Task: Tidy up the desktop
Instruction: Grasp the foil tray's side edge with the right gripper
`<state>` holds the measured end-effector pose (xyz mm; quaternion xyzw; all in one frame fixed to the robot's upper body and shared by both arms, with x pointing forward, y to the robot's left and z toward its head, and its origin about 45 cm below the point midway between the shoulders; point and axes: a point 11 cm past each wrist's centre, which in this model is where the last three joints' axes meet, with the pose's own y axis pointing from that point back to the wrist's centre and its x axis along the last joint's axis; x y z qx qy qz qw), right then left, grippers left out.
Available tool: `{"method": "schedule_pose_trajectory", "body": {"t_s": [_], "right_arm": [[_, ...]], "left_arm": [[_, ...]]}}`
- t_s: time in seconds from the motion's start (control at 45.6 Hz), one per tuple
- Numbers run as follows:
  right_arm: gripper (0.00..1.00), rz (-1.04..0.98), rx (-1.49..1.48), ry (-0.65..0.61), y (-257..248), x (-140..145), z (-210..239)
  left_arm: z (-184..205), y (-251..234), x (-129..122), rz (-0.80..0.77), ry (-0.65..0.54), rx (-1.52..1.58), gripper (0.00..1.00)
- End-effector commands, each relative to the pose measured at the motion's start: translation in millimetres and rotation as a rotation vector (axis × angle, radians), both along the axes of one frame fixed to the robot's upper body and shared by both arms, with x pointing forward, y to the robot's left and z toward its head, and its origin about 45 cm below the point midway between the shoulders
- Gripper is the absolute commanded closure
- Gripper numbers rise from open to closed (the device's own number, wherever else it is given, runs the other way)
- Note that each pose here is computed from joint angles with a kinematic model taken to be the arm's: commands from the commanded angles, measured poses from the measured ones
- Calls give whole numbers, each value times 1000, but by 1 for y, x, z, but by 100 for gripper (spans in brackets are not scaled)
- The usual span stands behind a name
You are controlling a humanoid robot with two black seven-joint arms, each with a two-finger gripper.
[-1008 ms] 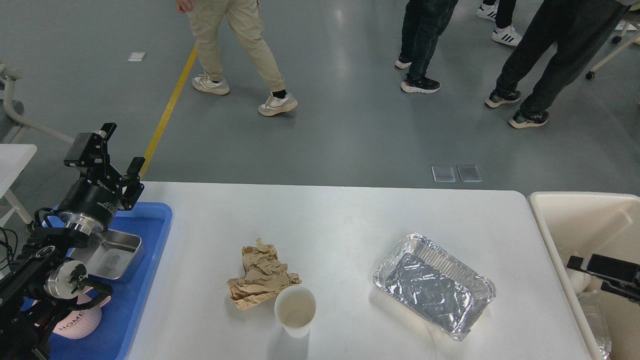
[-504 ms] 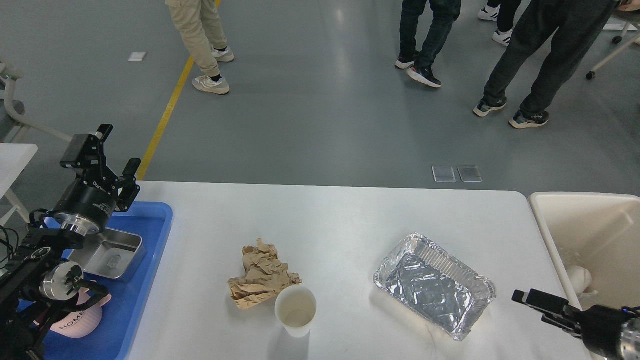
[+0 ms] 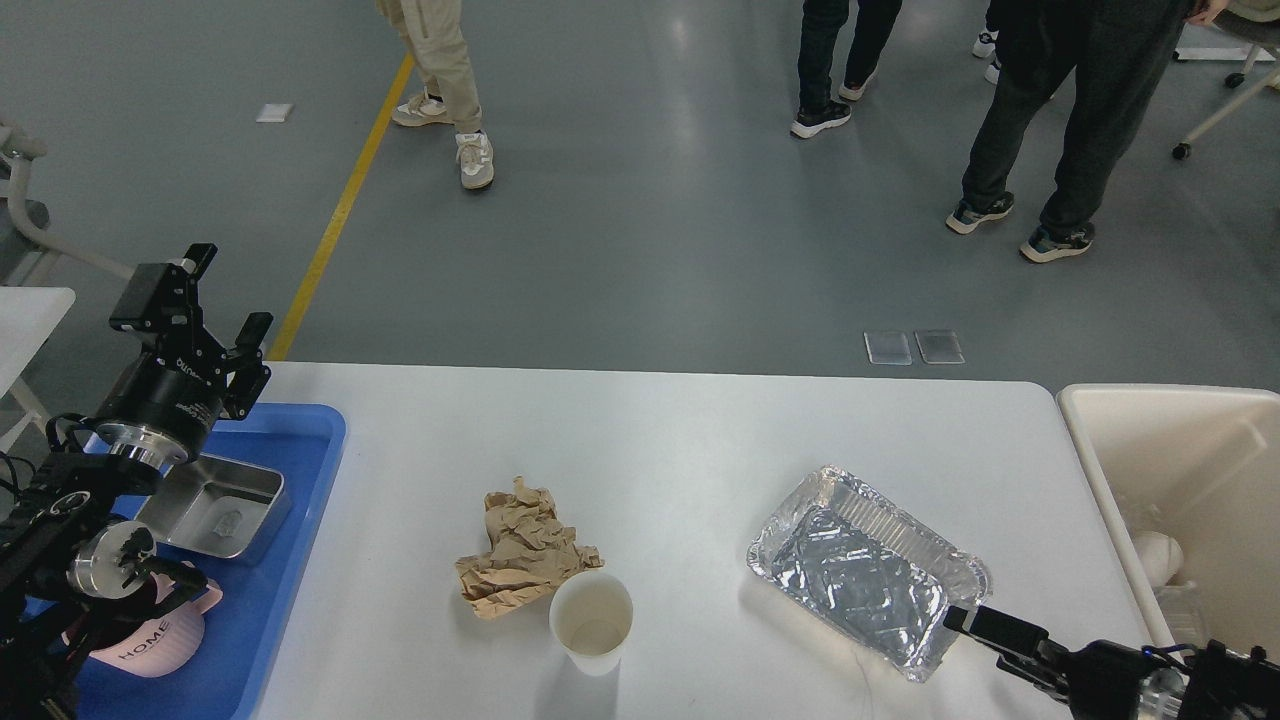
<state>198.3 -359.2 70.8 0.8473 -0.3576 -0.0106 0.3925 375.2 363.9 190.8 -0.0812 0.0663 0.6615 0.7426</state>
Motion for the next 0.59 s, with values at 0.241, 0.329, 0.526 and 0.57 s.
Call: {"method": "schedule_pose_trajectory", "body": {"t_s": [0.241,0.329,0.526,0.57], "right_arm": [[0,-14,1,-51,17,13,-14],[0,-19,5,-70,24,15,-16],[0,-18,12,-80,31,18,-18],[0,-21,7,-82,30,19,-19]], "left_arm": [[-1,0,-1,2,-5,-2,3],[-1,0,-1,2,-6,-2,3],[-2,0,-2,3,-6,-4,3],[-1,0,-2,4,-7,-4,3]]}}
